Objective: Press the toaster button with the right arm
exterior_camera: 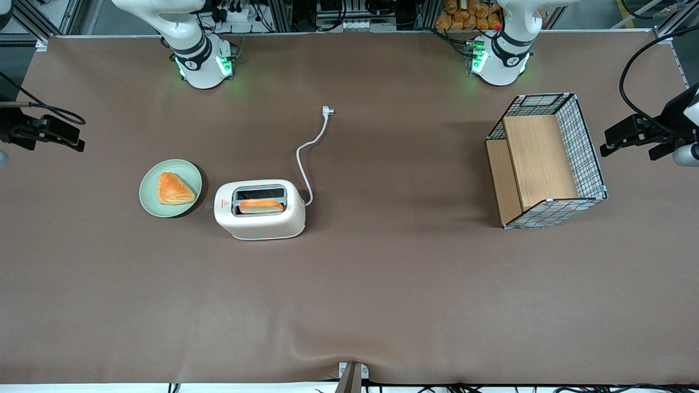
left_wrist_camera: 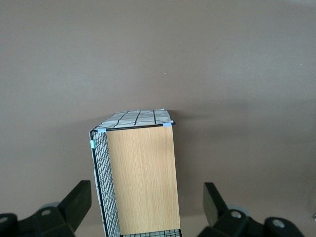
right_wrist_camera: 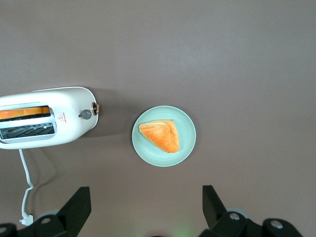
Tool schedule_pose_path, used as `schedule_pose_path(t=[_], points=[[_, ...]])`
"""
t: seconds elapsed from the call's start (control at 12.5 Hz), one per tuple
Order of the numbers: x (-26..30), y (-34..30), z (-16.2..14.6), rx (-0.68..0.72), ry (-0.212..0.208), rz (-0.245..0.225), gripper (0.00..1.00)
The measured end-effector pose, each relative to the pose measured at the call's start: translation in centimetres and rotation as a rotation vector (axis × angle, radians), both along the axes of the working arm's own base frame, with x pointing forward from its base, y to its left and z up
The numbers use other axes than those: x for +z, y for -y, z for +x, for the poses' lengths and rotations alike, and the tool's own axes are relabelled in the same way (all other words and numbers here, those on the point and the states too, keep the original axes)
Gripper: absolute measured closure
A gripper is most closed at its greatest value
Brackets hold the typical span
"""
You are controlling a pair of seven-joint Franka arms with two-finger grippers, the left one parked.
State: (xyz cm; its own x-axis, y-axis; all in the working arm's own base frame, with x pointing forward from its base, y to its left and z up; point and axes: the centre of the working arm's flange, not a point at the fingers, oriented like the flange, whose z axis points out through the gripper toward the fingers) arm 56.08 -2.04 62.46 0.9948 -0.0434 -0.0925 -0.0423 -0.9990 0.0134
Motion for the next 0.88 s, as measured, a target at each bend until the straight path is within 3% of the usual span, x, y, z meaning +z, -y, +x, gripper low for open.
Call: schedule_pose_path(t=[0.72,0.88], points=[[0.3,-1.7,-0.2,0.06,-0.008,0.001,0.0],[0.3,-1.2,-0.2,0.082,-0.005,-0.019,0.0]])
